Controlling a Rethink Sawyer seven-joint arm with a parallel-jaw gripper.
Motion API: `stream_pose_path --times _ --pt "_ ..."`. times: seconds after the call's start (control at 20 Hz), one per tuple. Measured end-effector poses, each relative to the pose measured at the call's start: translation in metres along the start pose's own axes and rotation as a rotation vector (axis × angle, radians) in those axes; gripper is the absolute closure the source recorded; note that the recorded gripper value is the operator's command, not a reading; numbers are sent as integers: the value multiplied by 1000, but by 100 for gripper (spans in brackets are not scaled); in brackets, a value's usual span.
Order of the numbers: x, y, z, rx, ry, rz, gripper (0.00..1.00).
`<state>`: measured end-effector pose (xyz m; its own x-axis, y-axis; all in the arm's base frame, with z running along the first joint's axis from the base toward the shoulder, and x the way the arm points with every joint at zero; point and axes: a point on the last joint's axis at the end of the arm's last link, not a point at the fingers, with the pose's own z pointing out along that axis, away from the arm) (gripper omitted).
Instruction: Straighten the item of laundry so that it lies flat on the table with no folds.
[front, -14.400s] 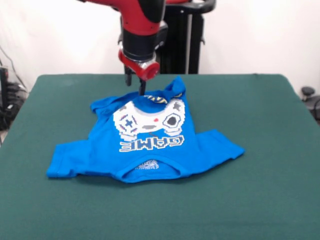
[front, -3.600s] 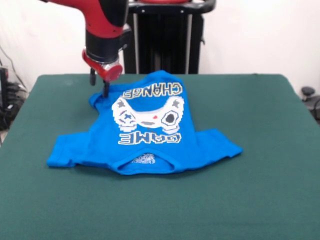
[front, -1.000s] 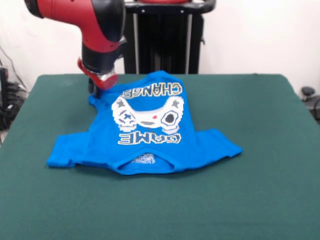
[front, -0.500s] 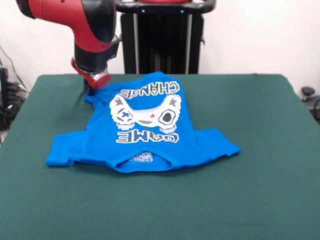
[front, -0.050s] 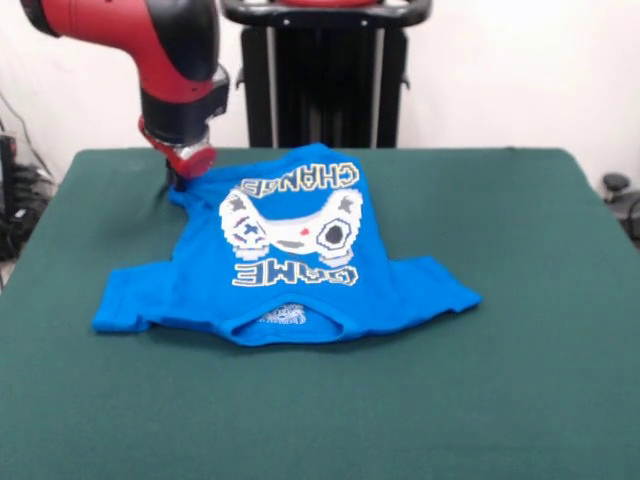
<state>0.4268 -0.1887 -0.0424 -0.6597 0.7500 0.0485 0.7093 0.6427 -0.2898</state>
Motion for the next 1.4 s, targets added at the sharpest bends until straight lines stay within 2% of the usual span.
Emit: stream_pose_path --times 0.35,0.55,0.8,0.95,1.25,1.4 --pt "-10 -18 3 -128 78 98 100" --pt "-13 -27 4 -195 111 130 100" --pt "-13 -30 5 -218 109 114 100" --pt "-11 -30 4 -222 93 74 100" --pt "-9 -29 2 -225 74 35 100" --pt "-14 -33 -1 -232 61 35 100"
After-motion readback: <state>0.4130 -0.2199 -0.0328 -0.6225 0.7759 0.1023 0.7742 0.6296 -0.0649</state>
